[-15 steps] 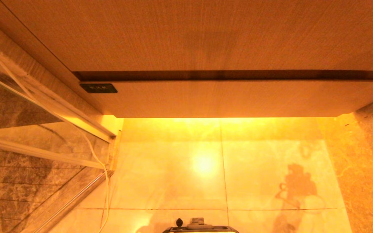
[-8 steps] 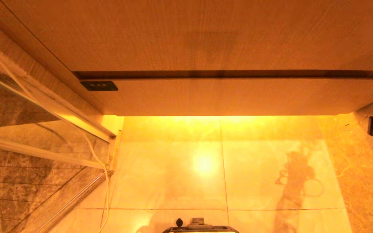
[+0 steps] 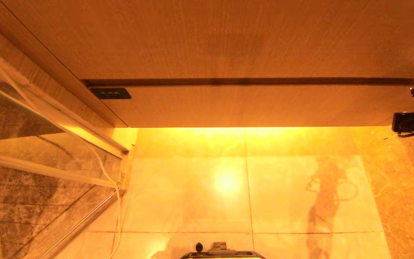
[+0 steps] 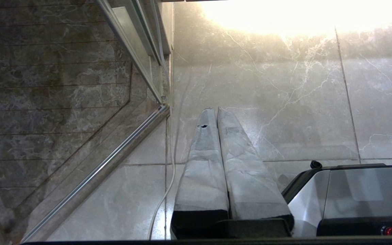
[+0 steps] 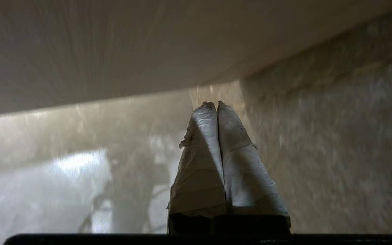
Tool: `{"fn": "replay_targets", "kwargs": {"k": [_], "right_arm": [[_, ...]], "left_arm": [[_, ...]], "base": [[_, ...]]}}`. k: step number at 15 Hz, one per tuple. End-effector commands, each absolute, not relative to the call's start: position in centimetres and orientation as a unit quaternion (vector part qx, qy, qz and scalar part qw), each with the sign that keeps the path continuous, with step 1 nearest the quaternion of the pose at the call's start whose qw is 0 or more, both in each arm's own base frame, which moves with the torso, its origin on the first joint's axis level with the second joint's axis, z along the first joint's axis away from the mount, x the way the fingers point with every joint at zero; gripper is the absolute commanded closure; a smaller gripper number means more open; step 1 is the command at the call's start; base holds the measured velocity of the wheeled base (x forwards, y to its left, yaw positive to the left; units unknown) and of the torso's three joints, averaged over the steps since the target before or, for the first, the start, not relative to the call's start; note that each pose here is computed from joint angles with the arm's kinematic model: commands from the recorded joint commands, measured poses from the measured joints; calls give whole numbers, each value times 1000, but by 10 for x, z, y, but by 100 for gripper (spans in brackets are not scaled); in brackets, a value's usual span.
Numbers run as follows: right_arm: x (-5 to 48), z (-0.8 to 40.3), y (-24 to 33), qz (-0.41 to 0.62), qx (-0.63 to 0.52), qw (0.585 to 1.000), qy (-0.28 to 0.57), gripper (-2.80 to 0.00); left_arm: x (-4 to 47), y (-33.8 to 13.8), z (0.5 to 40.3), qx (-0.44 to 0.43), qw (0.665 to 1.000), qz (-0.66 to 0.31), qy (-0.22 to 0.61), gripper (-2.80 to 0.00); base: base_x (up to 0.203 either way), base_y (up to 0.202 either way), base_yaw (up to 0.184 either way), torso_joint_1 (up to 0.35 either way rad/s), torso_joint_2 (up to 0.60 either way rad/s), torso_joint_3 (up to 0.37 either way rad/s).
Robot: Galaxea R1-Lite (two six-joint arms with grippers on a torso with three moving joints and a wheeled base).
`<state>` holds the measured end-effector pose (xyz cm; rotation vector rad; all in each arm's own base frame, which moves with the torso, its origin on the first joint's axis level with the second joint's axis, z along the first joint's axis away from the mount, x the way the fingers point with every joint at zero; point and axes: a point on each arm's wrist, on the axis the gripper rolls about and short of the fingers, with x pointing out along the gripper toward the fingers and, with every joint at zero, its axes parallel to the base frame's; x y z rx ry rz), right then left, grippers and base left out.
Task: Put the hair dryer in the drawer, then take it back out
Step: Close the drawer
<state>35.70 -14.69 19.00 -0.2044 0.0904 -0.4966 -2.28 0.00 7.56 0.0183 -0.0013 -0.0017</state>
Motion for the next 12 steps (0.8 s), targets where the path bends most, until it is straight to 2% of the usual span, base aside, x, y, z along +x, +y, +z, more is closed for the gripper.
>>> {"fn": "replay_targets", "kwargs": {"k": [1,7,12], "right_arm": [[367,189,-151,-241,-105,964,25,0],[363,187,-149,-239,-104,965,34,0],[296,180,-125,-220,-102,951,192,0]], "left_arm": [[-23,0,75,9,1000,-1,0,0],[-23,0,75,10,1000,-1,0,0],[-23,0,75,9,1000,-1,0,0]], "base": [[0,0,0,0,0,0],[0,0,0,0,0,0],[0,0,0,0,0,0]]}}
